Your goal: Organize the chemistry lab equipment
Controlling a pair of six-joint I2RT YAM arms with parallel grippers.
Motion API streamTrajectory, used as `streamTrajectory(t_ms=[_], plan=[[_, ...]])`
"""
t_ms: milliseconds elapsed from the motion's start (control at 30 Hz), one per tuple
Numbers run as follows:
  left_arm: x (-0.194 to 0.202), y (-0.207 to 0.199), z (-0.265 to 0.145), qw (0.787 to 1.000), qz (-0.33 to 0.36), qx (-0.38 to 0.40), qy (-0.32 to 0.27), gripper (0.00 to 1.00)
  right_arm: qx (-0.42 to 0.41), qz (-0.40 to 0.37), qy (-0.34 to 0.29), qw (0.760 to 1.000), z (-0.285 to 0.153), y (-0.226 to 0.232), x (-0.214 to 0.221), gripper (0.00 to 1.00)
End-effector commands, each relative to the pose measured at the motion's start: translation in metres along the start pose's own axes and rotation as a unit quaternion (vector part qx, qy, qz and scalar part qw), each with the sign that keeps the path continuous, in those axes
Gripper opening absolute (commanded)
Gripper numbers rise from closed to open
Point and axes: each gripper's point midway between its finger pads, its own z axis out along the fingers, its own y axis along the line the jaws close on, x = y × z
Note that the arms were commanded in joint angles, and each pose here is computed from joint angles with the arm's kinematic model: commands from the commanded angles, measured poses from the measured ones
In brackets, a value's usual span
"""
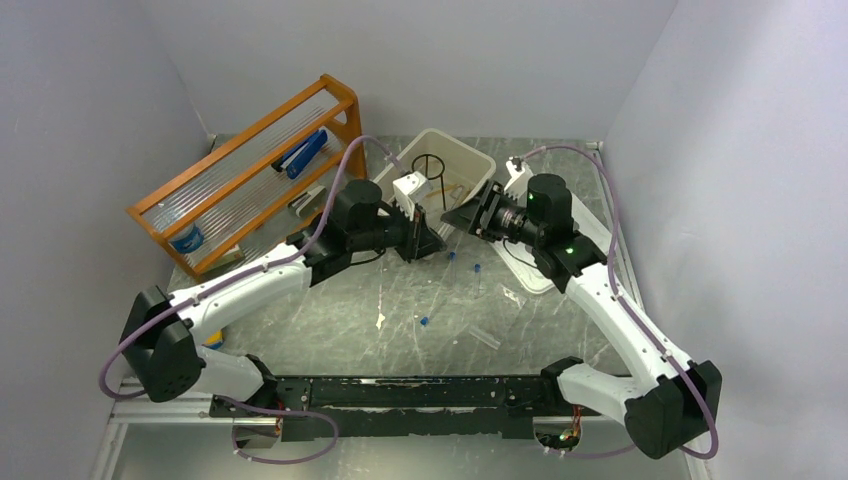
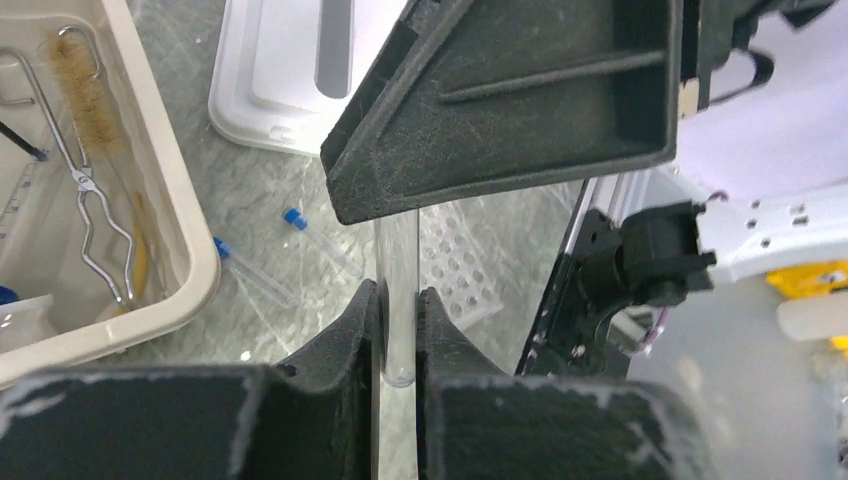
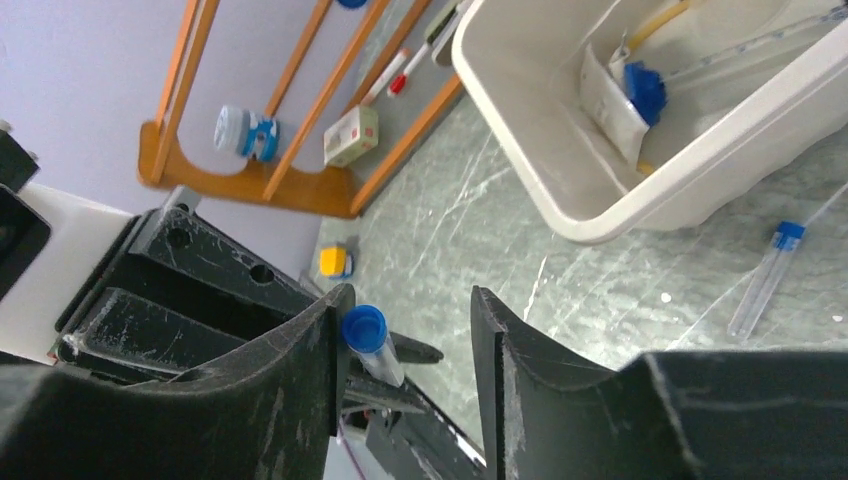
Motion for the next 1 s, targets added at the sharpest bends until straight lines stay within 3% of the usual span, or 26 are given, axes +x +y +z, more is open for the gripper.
streamTrajectory(t_ms=[0,233,333,500,667,800,967], plan=[[0.007,-0.007,-0.018,0.996,0.086,0.02,0.023,0.05,-0.007,-0.008,0.075,0.997,-0.009,-0.003,0.029,0.46],[0.007,-0.004,-0.025,0.993,0.115,0.01,0.03,0.05,-0.058,-0.012,0.125,0.99,-0.011,0.012,0.043,0.24],[0.006,0.006,-0.027,0.993,0.113,-0.023,0.035,0.05,-0.073,-0.009,0.133,0.988,-0.014,0.018,0.045,0.22],[0.007,0.002,-0.028,0.993,0.11,-0.014,0.036,0.05,-0.086,-0.016,0.145,0.986,-0.016,0.022,0.048,0.16],[0.003,0.003,-0.029,0.994,0.103,-0.022,0.031,0.08,-0.078,-0.03,0.147,0.986,-0.016,0.021,0.045,0.17],[0.002,0.002,-0.028,0.994,0.104,-0.018,0.032,0.07,-0.084,-0.037,0.159,0.983,-0.017,0.022,0.048,0.36],[0.006,0.005,-0.027,0.994,0.102,-0.024,0.04,0.06,-0.081,-0.046,0.161,0.983,-0.018,0.021,0.048,0.3]])
